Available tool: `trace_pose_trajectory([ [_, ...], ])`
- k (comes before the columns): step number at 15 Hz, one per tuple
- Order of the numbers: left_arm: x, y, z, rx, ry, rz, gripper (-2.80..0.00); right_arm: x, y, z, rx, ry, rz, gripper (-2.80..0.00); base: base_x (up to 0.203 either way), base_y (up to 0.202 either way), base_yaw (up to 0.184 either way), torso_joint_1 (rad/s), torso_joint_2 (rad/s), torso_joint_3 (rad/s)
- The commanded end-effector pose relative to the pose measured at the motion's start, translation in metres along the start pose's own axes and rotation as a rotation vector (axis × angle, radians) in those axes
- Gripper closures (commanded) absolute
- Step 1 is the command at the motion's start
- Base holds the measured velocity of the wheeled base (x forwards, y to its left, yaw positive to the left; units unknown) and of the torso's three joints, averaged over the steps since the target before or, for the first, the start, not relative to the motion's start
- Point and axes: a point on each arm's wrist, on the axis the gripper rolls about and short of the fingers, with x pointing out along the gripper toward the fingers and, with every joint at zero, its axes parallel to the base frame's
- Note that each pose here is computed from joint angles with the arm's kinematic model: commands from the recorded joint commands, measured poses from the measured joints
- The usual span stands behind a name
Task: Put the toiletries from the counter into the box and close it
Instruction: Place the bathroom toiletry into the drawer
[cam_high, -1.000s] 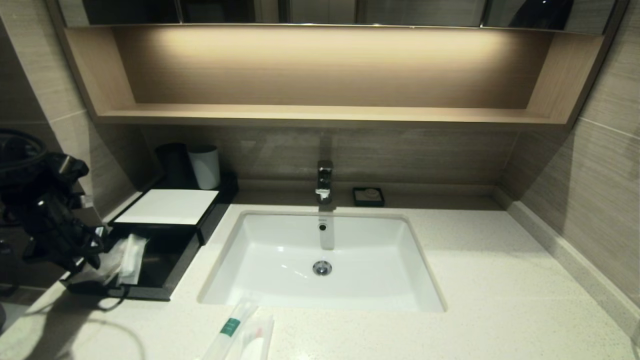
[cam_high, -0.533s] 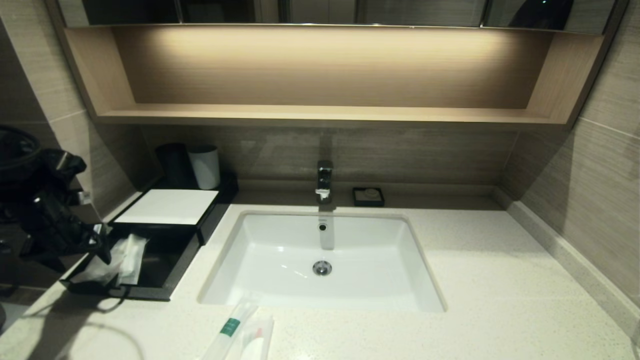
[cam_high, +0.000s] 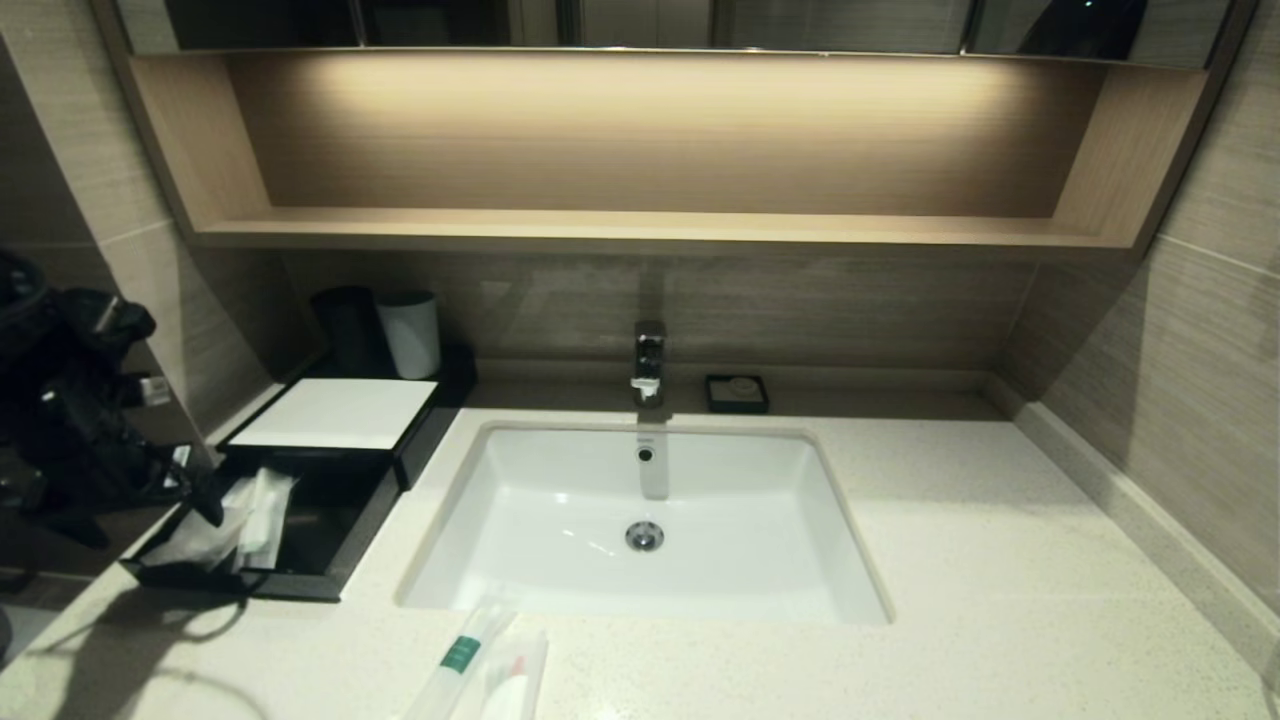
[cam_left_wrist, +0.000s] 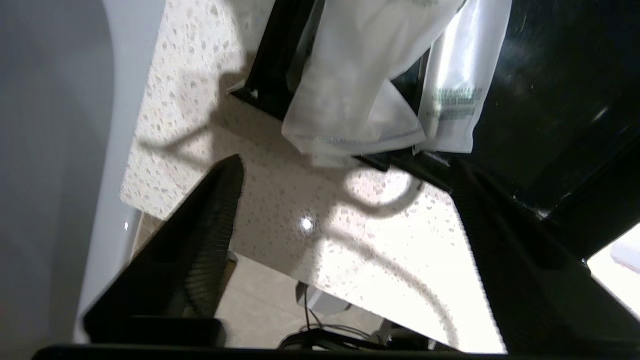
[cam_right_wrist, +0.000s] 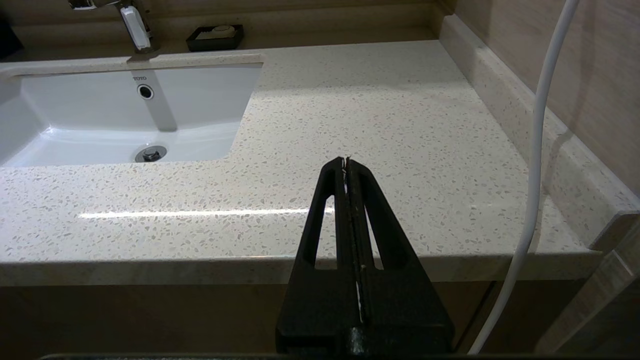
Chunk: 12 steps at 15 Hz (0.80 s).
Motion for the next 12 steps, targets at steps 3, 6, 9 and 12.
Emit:
trace_pose_trajectory([
  [3, -0.001, 0.0, -0.005, 0.001, 0.025, -0.001, 0.0, 0.0, 0.0, 0.0, 0.001, 0.001, 0.0, 0.0, 0.0, 0.0, 0.0, 0.0, 0.0, 0.0],
  [6, 0.002, 0.0, -0.008, 0.007, 0.071, 0.003, 0.0, 0.0, 0.0, 0.0, 0.001, 0.001, 0.0, 0.0, 0.0, 0.0, 0.0, 0.0, 0.0, 0.0],
  [9, 0.011, 0.002, -0.01, 0.002, 0.122, 0.009, 0.0, 0.0, 0.0, 0.0, 0.001, 0.001, 0.001, 0.0, 0.0, 0.0, 0.0, 0.0, 0.0, 0.0],
  [12, 0.027, 0.007, -0.005, -0.013, 0.151, 0.014, 0.0, 0.0, 0.0, 0.0, 0.001, 0.0, 0.001, 0.0, 0.0, 0.0, 0.0, 0.0, 0.0, 0.0],
])
